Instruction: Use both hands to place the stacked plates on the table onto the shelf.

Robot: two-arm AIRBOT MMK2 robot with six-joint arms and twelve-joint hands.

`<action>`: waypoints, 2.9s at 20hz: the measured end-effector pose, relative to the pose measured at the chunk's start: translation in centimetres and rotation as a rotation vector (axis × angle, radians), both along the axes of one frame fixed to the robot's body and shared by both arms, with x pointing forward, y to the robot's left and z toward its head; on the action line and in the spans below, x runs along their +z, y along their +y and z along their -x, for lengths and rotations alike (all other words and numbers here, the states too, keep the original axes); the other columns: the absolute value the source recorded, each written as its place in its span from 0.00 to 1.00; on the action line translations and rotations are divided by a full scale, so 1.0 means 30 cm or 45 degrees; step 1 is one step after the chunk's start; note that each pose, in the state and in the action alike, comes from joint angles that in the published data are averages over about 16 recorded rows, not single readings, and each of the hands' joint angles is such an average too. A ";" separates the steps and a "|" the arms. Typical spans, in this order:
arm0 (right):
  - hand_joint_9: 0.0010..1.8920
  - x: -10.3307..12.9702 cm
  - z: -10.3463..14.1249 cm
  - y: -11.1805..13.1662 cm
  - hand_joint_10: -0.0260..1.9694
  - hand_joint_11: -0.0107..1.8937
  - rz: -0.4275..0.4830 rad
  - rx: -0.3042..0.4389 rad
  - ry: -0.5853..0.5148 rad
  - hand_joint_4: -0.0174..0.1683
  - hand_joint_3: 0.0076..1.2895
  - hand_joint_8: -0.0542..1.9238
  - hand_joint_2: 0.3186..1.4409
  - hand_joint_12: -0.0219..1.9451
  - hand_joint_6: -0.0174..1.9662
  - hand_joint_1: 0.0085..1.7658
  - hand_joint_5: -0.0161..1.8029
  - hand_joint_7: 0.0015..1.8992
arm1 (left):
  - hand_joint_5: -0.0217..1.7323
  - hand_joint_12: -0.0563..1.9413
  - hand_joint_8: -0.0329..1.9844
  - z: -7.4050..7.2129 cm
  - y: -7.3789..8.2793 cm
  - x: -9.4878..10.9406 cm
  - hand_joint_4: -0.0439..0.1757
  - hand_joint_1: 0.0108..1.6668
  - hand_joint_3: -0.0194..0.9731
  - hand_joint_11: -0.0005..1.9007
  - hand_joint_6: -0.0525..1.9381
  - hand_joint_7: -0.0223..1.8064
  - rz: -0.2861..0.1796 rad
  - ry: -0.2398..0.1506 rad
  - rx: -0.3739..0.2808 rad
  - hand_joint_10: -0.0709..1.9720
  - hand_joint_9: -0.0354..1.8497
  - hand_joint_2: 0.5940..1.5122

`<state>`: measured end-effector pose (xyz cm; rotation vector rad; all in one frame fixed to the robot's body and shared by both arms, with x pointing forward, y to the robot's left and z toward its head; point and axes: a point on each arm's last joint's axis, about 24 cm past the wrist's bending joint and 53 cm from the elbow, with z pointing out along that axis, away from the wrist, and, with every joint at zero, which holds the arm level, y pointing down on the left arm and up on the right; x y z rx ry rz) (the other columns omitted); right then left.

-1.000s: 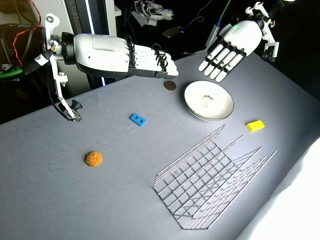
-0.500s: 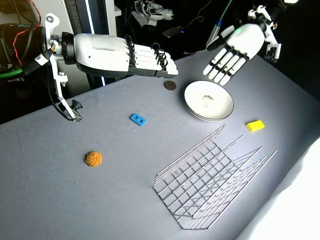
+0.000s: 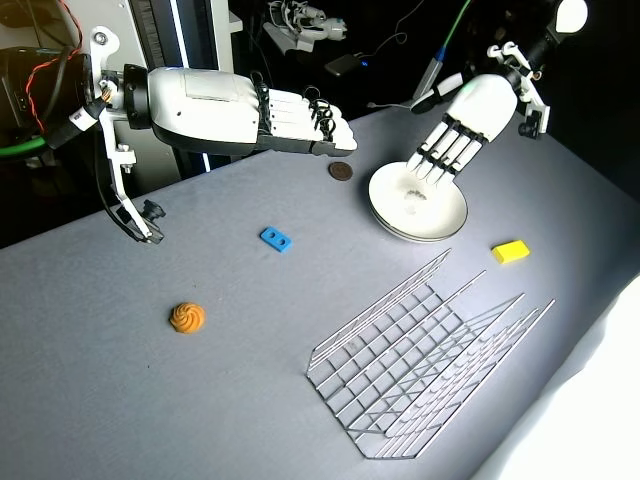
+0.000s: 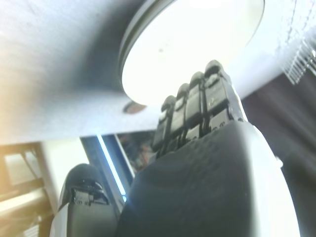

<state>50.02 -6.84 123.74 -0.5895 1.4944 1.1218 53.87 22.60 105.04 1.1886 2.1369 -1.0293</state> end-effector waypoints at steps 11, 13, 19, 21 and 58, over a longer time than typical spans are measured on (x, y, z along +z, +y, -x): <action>0.01 -0.002 -0.003 -0.002 0.01 0.01 0.007 -0.003 -0.007 0.12 0.02 0.04 0.62 0.01 0.01 0.01 0.02 0.00 | 0.02 0.02 0.02 -0.023 0.048 -0.071 0.22 0.00 0.04 0.01 0.03 0.02 -0.059 0.006 0.029 0.04 0.03 0.43; 0.01 -0.005 -0.005 -0.003 0.01 0.01 0.012 -0.006 -0.005 0.12 0.02 0.04 0.62 0.01 0.01 0.01 0.02 0.00 | 0.02 0.02 0.02 -0.028 0.055 -0.078 0.22 0.00 0.04 0.01 0.03 0.02 -0.066 0.006 0.035 0.04 0.03 0.42; 0.01 -0.020 -0.013 -0.007 0.01 0.01 0.037 -0.013 -0.001 0.12 0.02 0.04 0.59 0.01 0.01 0.05 0.02 0.01 | 0.02 0.02 0.02 -0.036 0.074 -0.098 0.22 0.00 0.04 0.01 0.03 0.02 -0.087 0.011 0.046 0.04 0.03 0.41; 0.01 -0.026 -0.015 -0.008 0.01 0.01 0.046 -0.014 -0.001 0.12 0.02 0.04 0.58 0.01 0.01 0.09 0.02 0.01 | 0.02 0.02 0.02 -0.037 0.079 -0.103 0.21 0.00 0.04 0.01 0.02 0.02 -0.092 0.012 0.048 0.04 0.03 0.41; 0.08 -0.107 -0.183 0.279 0.01 0.01 0.229 0.005 -0.066 0.12 0.01 0.04 0.49 0.37 0.01 0.63 0.09 0.06 | 0.02 0.02 0.01 -0.011 -0.138 -0.127 0.19 0.00 0.04 0.01 0.02 0.01 -0.027 0.035 0.007 0.04 0.03 0.32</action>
